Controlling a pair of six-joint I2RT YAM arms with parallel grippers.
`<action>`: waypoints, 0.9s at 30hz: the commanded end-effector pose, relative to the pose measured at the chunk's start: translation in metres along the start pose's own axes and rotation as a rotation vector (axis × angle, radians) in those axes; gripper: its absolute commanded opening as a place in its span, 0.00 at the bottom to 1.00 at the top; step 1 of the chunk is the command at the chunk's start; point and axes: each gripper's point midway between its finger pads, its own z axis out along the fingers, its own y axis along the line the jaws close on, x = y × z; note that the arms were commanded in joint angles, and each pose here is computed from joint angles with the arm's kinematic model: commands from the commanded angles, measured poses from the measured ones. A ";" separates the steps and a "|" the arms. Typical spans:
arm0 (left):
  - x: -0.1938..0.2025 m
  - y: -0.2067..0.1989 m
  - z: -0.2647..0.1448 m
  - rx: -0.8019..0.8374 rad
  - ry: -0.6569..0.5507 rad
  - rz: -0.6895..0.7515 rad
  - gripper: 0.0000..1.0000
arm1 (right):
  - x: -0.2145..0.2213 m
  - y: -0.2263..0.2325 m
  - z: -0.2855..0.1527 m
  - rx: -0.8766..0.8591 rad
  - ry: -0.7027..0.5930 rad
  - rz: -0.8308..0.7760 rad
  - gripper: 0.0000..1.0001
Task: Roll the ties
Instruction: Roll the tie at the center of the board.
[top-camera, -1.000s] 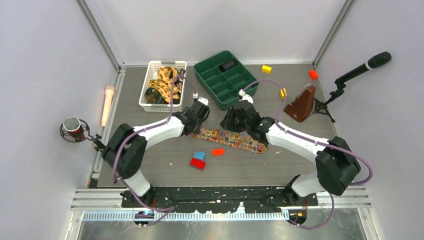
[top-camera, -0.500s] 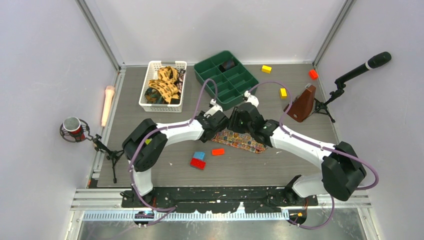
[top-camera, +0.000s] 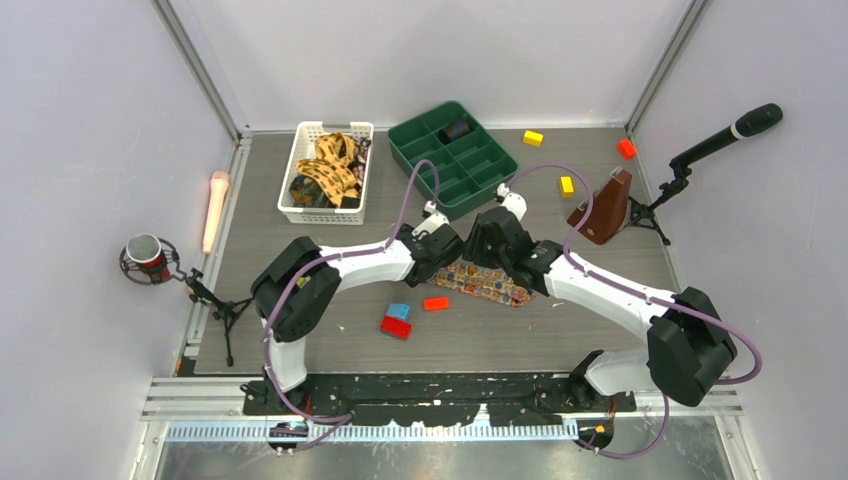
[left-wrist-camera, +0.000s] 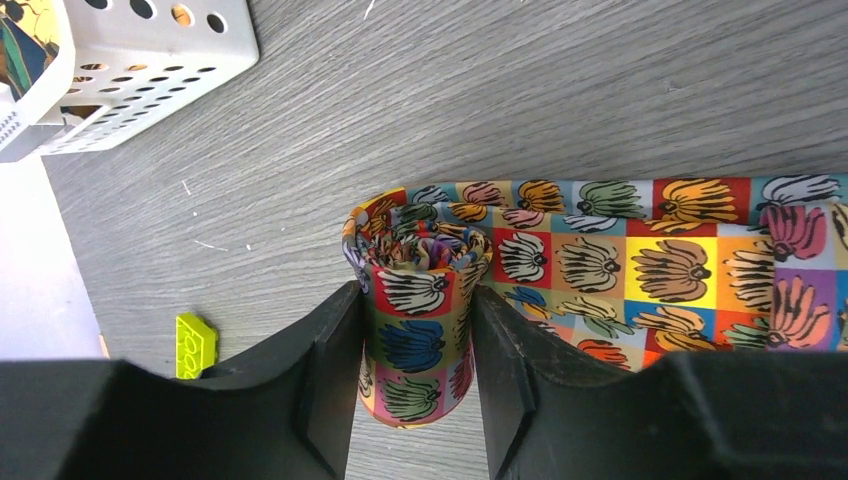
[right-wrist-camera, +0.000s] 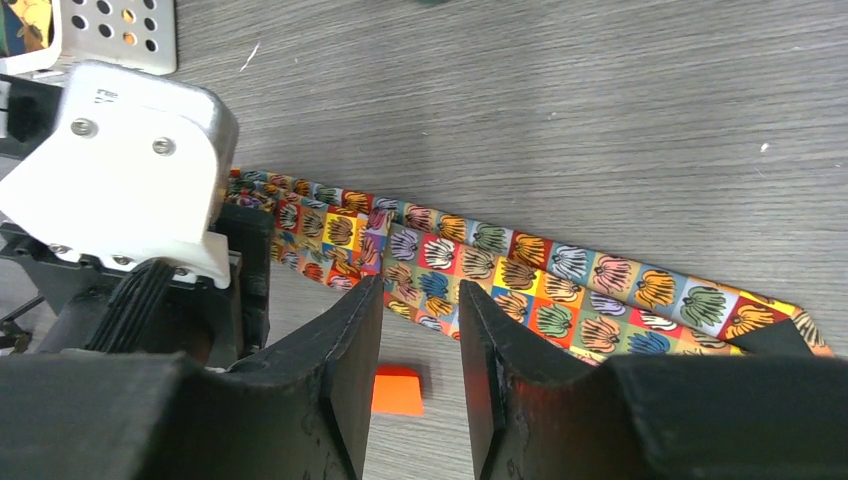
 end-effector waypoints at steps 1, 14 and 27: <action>-0.012 -0.011 -0.007 0.045 -0.012 -0.045 0.45 | -0.015 -0.008 -0.007 0.042 -0.056 0.036 0.40; -0.016 -0.027 -0.011 0.130 0.000 -0.090 0.46 | -0.033 -0.049 -0.026 0.157 -0.147 0.099 0.41; -0.028 -0.045 -0.014 0.203 -0.004 -0.136 0.46 | -0.027 -0.052 -0.027 0.149 -0.114 0.098 0.41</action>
